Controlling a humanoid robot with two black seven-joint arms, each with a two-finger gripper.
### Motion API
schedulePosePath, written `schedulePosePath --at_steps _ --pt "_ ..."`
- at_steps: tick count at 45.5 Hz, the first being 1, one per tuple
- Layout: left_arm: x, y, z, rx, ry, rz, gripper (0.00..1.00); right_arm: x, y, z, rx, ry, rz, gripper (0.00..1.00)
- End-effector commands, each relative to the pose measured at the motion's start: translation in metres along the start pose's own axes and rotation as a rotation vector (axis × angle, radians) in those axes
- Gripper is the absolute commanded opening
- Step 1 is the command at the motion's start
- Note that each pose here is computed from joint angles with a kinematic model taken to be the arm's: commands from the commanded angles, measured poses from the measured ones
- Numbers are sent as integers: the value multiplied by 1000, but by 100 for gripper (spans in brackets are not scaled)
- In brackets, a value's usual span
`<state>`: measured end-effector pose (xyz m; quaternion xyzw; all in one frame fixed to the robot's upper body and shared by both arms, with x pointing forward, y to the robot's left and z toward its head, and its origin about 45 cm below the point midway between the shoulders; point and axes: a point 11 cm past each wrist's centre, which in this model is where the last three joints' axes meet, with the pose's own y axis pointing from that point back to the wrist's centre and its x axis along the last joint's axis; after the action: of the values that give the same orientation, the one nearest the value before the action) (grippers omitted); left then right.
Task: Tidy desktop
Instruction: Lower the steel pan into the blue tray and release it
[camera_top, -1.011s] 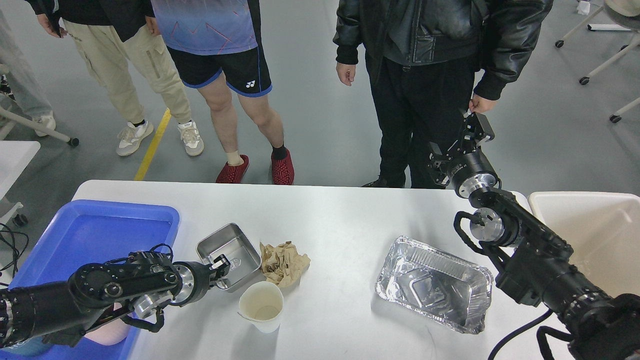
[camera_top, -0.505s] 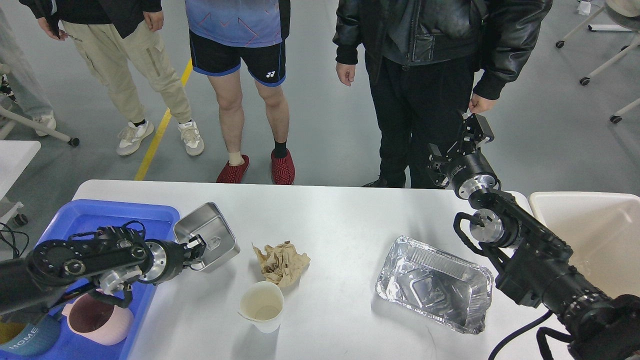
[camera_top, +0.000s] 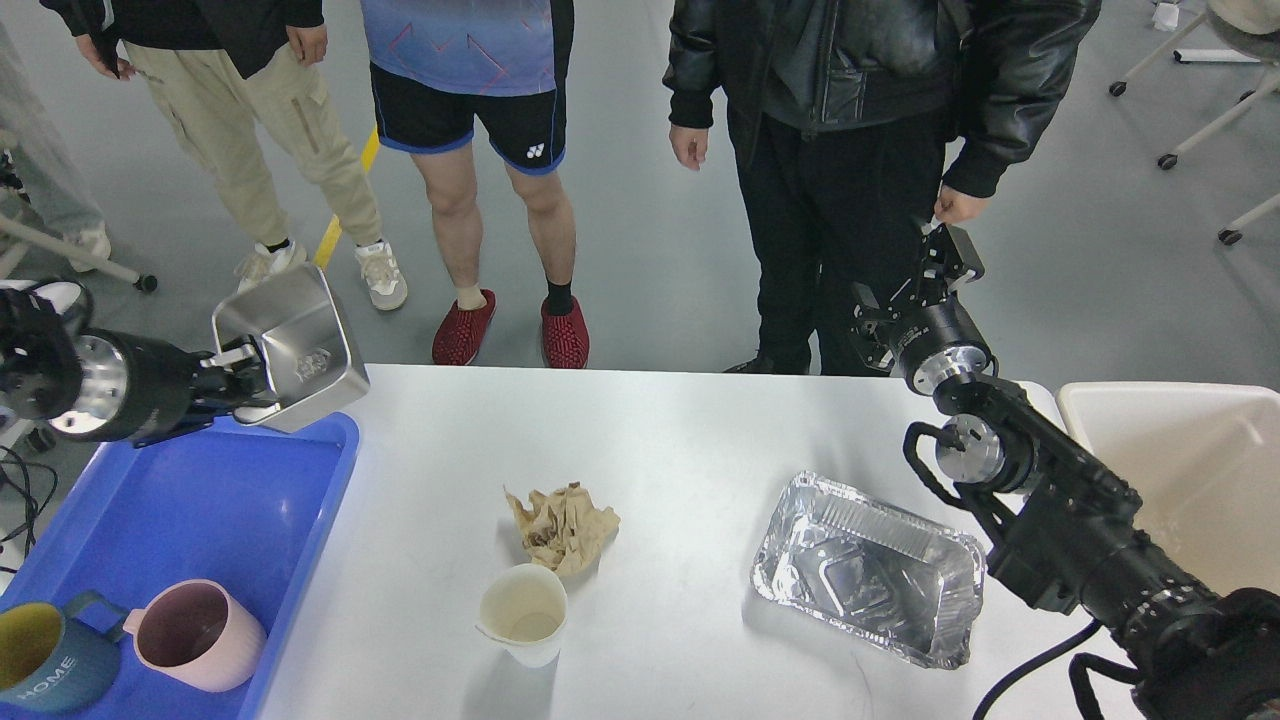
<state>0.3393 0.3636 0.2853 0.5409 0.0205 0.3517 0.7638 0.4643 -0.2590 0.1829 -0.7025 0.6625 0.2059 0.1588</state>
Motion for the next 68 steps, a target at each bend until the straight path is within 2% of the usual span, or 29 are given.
schedulePosePath --at_steps 1,10,19,26,36,41,49,60,68 --pt "20 41 -5 -21 1 40 0 -2 -1 0 1 0 -1 100" --pt "28 61 -21 -10 19 48 0 -2 -2 -2 3 0 -1 100" --pt "31 60 -17 -17 18 60 0 -4 -2 -2 4 -1 -3 100" --pt "41 55 -33 23 46 91 0 -2 -1 0 1 -1 0 100" --pt "51 -4 -74 122 144 143 1 -1 0 1 -1 -2 3 100" --pt "42 -31 -94 166 170 134 1 -1 0 1 0 -1 1 100" --pt "7 -72 -125 212 203 95 2 0 1 2 -4 -2 4 100" --pt "-11 -101 -166 274 272 113 2 1 1 2 -4 -1 5 100" --pt "-19 -115 -169 258 326 114 2 1 1 2 -4 -1 5 100"
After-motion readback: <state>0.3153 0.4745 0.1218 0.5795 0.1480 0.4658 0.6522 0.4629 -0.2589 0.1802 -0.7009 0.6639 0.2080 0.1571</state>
